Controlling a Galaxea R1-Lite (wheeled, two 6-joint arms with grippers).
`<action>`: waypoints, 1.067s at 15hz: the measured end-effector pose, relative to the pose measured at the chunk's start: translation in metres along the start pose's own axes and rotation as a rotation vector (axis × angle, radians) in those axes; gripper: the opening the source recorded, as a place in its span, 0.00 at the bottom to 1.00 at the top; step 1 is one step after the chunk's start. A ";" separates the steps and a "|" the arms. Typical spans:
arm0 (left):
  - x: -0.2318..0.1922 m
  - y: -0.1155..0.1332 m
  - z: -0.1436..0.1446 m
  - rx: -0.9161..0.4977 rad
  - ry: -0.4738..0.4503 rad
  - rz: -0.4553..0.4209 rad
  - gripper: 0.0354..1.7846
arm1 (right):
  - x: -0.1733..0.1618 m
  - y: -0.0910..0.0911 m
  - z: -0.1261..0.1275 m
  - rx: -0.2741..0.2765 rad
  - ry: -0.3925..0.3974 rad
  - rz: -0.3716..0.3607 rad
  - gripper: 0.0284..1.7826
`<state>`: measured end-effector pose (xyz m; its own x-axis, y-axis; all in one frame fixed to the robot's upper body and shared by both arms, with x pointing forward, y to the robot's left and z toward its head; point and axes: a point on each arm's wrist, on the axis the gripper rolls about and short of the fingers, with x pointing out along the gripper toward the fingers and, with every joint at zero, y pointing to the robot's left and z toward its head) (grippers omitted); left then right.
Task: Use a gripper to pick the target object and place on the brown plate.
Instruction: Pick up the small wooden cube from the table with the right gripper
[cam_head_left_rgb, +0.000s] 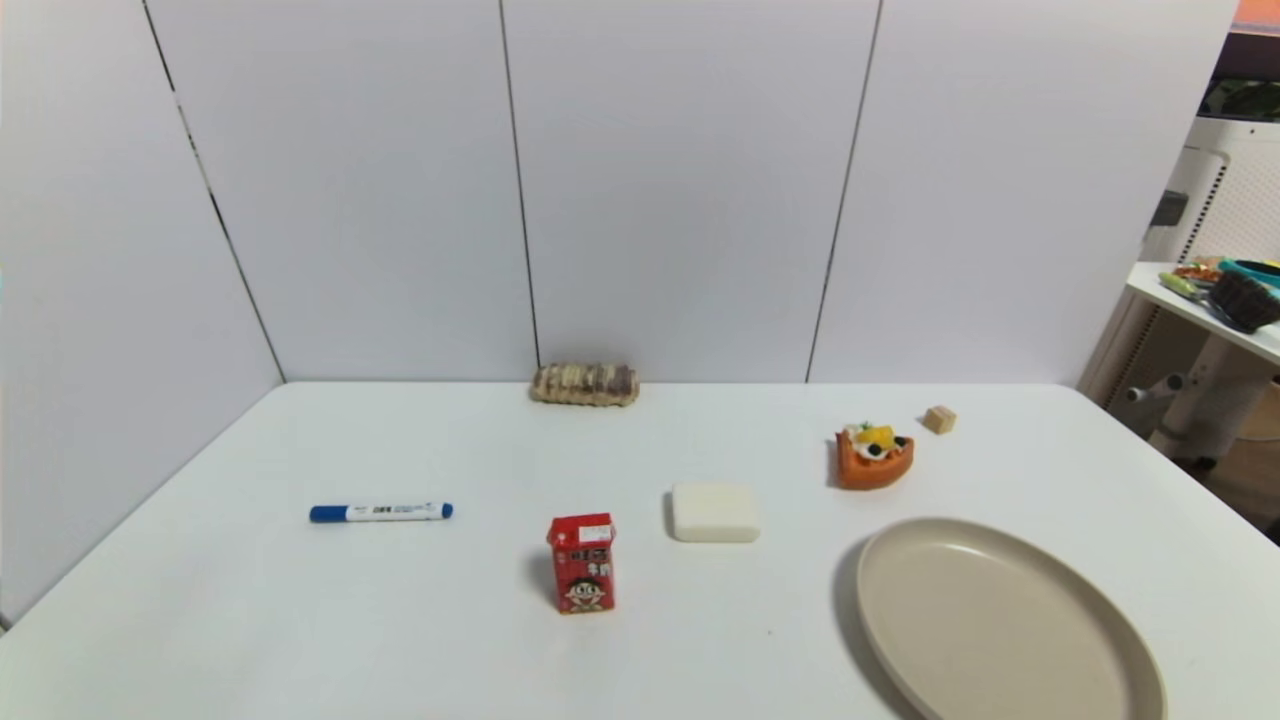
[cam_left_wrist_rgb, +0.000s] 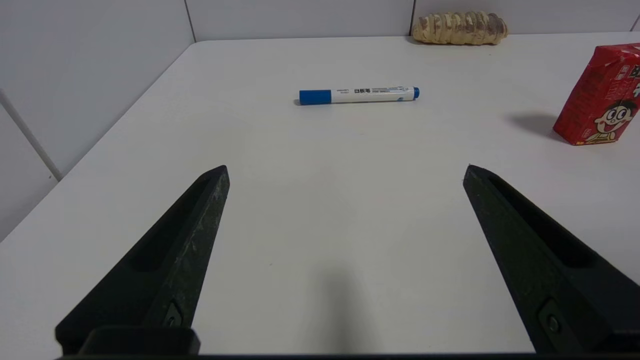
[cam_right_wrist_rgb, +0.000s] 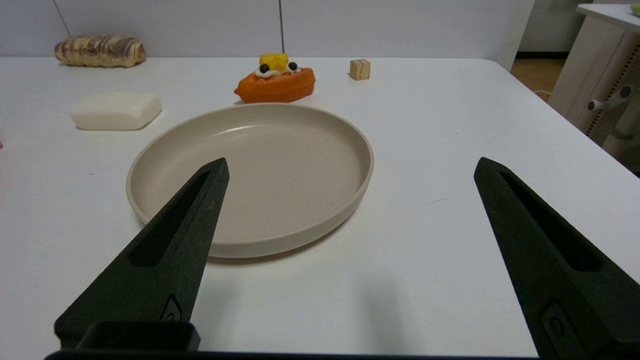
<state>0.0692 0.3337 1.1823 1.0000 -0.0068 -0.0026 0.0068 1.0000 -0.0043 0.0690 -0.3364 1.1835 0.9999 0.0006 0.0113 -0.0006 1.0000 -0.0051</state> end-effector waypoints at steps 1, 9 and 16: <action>0.000 0.000 0.000 0.000 0.000 0.000 0.94 | 0.000 0.000 0.000 -0.005 0.003 0.002 0.95; 0.000 0.000 0.000 0.000 0.000 0.000 0.94 | 0.057 0.000 0.115 -0.039 0.065 0.011 0.95; 0.000 0.000 0.000 0.000 0.000 0.000 0.94 | 0.265 -0.017 0.215 -0.056 0.348 -0.047 0.95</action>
<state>0.0692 0.3337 1.1823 1.0000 -0.0068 -0.0026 0.0068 1.0000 -0.0038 0.3316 -0.3517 1.4020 0.9430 -0.0564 -0.3281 0.0361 0.9971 -0.0676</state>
